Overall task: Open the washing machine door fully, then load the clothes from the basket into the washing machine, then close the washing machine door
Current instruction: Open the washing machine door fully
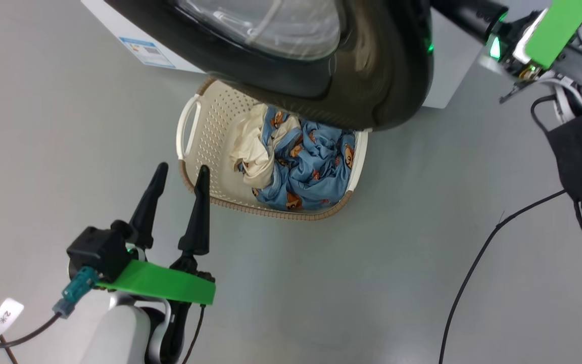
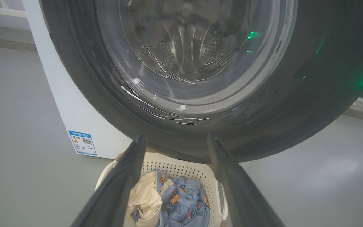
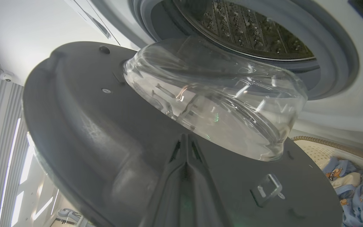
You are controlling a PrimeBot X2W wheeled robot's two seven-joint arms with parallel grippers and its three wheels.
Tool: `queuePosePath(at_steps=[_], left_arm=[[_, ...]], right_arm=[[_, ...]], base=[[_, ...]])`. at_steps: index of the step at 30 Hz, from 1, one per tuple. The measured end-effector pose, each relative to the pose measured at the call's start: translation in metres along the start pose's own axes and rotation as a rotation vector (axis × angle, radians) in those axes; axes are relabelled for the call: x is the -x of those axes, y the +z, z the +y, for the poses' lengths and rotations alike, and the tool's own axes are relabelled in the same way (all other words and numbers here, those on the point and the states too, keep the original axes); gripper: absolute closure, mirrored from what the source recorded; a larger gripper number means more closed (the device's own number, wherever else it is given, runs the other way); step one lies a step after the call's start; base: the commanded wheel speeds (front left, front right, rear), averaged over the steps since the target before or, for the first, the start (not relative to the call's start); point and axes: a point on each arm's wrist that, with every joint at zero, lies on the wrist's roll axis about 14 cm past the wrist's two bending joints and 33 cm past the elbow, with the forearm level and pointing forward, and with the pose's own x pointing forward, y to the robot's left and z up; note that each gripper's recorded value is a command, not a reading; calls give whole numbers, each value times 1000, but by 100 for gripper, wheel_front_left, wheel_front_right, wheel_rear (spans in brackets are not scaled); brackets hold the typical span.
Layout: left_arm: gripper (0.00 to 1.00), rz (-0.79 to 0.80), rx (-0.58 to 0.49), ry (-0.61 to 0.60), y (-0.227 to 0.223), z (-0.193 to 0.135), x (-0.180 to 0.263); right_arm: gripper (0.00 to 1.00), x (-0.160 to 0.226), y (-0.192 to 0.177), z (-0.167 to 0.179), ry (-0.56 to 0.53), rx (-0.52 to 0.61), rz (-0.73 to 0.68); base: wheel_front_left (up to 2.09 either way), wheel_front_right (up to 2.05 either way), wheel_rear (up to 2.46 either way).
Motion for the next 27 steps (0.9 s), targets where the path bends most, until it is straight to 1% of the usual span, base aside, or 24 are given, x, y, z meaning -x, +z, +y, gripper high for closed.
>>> queuePosePath(at_steps=[22,27], left_arm=[[0,-41,-5,29,19,3,27],[0,-45,-7,34,21,4,33]], right_arm=[[100,7,-62,34,26,12,140],[100,6,-85,47,56,14,199]], base=[[0,0,0],[0,0,0]])
